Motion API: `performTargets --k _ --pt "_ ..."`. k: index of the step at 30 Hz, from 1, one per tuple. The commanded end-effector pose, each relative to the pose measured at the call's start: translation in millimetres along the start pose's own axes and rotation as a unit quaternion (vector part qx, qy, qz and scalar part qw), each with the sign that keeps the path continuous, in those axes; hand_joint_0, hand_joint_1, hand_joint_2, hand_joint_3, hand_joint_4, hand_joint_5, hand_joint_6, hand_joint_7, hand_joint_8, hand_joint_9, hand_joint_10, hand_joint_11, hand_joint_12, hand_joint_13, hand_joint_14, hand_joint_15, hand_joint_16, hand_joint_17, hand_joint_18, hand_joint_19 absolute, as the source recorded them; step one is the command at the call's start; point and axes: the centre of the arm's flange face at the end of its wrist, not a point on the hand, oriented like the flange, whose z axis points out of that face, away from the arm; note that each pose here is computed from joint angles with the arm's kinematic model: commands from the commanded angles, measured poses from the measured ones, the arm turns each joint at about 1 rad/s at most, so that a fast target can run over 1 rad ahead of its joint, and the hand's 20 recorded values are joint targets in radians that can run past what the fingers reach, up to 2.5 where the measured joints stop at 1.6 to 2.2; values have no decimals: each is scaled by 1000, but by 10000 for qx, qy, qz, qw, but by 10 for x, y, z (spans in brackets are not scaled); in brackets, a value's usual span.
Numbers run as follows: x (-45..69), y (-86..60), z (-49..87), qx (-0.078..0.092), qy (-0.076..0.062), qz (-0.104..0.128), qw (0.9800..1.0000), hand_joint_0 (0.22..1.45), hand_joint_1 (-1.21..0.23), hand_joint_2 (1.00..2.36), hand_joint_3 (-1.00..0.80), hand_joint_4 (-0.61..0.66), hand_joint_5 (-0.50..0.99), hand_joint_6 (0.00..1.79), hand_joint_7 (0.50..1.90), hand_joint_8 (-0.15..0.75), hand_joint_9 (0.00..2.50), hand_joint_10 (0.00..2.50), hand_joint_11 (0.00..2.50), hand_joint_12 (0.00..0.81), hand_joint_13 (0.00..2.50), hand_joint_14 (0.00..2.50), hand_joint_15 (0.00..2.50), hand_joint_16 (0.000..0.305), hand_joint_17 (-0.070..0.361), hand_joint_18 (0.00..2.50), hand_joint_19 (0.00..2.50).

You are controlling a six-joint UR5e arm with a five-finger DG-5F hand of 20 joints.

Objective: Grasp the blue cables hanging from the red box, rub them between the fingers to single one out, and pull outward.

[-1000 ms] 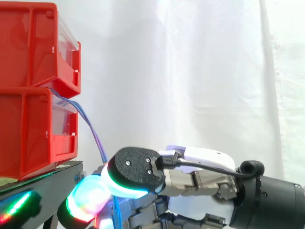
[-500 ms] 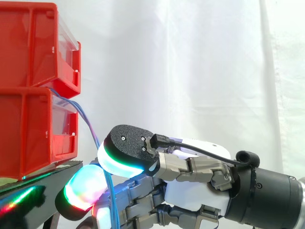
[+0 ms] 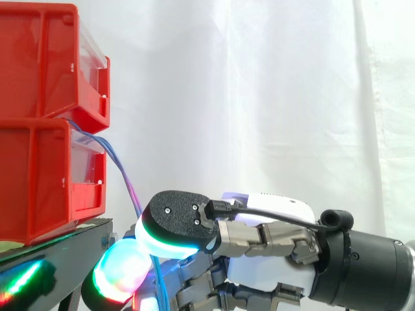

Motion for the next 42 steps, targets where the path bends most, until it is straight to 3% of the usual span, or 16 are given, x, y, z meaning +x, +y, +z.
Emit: performTargets --k 1,8,17,25,42 --pt "-40 68 13 -44 51 -78 9999 558 -622 1008 -387 229 -152 785 1065 325 990 19 778 399 816 19 536 60 134 716 632" --pt "-97 156 18 -72 165 -310 9994 559 -624 1009 -373 233 -152 786 1069 331 987 20 792 400 816 17 535 60 134 715 626" --pt "-151 131 10 -83 204 -322 9992 571 -630 1010 -356 227 -152 799 1078 329 997 20 782 397 815 19 532 59 132 717 626" --pt "-279 279 26 -92 201 -354 9991 572 -662 1012 -289 254 -173 832 1053 330 990 20 795 400 819 19 538 59 133 722 635" --pt "-435 315 11 -97 328 -543 9979 565 -689 1011 -314 260 -185 841 1026 330 947 20 780 401 798 17 540 61 136 716 624"
